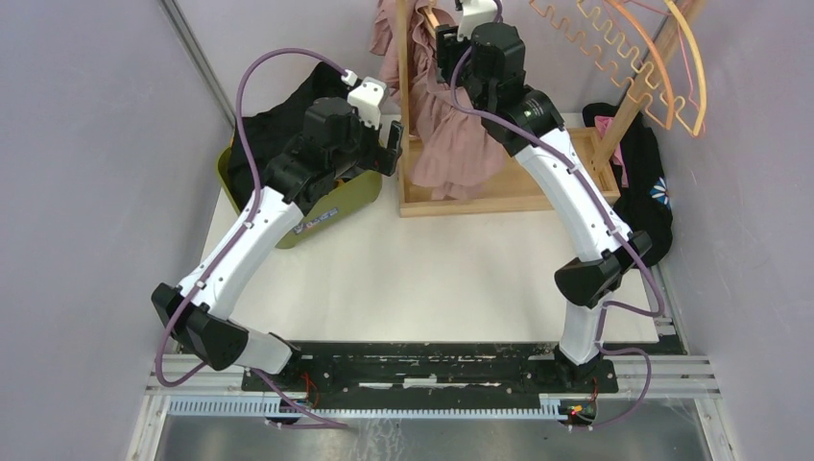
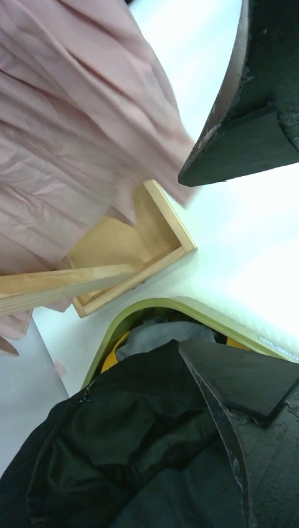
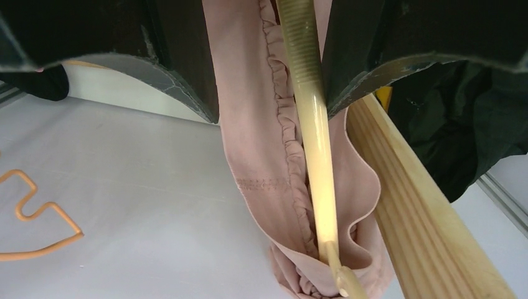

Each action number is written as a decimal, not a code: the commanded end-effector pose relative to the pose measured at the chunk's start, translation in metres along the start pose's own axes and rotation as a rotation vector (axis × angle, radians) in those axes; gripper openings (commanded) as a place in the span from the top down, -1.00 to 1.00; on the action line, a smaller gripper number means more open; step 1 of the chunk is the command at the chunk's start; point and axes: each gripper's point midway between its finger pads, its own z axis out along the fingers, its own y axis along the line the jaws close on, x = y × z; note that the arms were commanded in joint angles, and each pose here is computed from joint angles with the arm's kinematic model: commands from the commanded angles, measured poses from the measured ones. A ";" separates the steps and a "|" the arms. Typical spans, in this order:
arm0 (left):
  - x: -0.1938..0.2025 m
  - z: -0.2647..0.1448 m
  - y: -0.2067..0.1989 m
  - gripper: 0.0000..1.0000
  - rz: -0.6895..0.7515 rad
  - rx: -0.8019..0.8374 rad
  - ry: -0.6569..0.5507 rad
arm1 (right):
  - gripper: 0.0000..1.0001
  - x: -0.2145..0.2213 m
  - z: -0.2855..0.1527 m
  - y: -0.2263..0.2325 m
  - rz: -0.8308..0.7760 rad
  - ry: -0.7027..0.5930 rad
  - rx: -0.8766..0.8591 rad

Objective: Remove the skirt from the hanger
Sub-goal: Pick up the hanger from the clothesline.

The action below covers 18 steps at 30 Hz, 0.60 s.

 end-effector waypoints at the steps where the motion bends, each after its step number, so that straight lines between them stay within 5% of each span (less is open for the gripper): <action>1: -0.008 -0.005 0.011 -0.98 0.055 -0.043 -0.027 | -0.28 -0.017 0.006 0.007 0.055 -0.057 -0.055; 5: -0.011 -0.003 0.012 -0.98 0.068 -0.047 -0.032 | -0.23 -0.005 0.015 0.022 0.061 -0.036 -0.119; 8: -0.009 0.000 0.014 -0.98 0.078 -0.058 -0.026 | 0.01 -0.002 0.018 0.031 0.069 -0.031 -0.160; 12: -0.001 0.005 0.015 -0.98 0.091 -0.066 -0.002 | 0.89 -0.005 0.014 0.030 0.044 -0.036 -0.171; 13: 0.001 0.006 0.015 -0.98 0.092 -0.066 0.003 | 0.96 -0.006 0.013 0.030 0.028 -0.040 -0.185; 18: 0.005 0.009 0.015 -0.98 0.091 -0.067 0.014 | 0.98 -0.013 0.003 0.026 0.004 -0.046 -0.195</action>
